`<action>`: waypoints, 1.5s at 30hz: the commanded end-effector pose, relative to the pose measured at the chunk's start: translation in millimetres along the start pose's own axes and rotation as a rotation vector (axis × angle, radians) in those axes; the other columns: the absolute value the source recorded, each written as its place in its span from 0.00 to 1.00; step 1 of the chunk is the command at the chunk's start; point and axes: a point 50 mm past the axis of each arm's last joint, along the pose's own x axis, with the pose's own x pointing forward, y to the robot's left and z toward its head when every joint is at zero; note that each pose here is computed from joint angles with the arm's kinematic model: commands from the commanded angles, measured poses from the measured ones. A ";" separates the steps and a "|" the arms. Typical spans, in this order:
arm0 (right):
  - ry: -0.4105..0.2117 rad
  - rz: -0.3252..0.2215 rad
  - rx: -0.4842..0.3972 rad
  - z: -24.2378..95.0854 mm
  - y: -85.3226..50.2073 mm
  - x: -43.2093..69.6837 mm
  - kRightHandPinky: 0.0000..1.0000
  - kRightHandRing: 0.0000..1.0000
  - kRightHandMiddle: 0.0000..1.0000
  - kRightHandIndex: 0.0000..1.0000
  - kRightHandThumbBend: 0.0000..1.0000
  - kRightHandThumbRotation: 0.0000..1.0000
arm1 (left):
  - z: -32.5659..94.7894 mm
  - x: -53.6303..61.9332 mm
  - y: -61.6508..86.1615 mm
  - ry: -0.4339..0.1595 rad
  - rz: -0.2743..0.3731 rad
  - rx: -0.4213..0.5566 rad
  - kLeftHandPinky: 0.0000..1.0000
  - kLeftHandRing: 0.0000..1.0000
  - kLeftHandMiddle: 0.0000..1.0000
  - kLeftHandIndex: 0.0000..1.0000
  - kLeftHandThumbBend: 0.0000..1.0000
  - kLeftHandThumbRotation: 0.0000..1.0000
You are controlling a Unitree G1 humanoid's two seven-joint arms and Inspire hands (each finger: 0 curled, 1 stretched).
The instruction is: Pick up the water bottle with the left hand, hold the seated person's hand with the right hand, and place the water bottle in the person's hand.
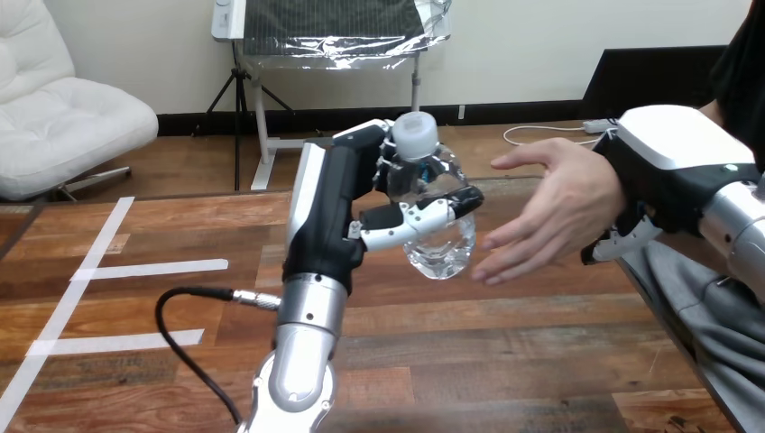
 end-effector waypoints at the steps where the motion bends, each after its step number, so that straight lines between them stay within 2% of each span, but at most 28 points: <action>1: -0.077 -0.142 -0.013 18.3 -34.6 -5.6 0.16 0.23 0.32 0.35 0.83 0.00 | 35.9 22.0 -21.4 -0.123 0.006 -0.111 0.40 0.40 0.41 0.47 0.66 0.00; 26: -0.133 -0.161 -0.011 25.4 -35.0 -13.1 0.16 0.23 0.32 0.34 0.80 0.00 | 44.4 26.9 -51.4 -0.114 -0.060 -0.144 0.41 0.40 0.42 0.48 0.62 0.00; 45: -0.144 -0.156 -0.012 25.6 -33.8 -15.7 0.16 0.23 0.32 0.34 0.78 0.00 | 53.1 27.4 -75.5 -0.127 -0.117 -0.159 0.41 0.40 0.43 0.49 0.60 0.00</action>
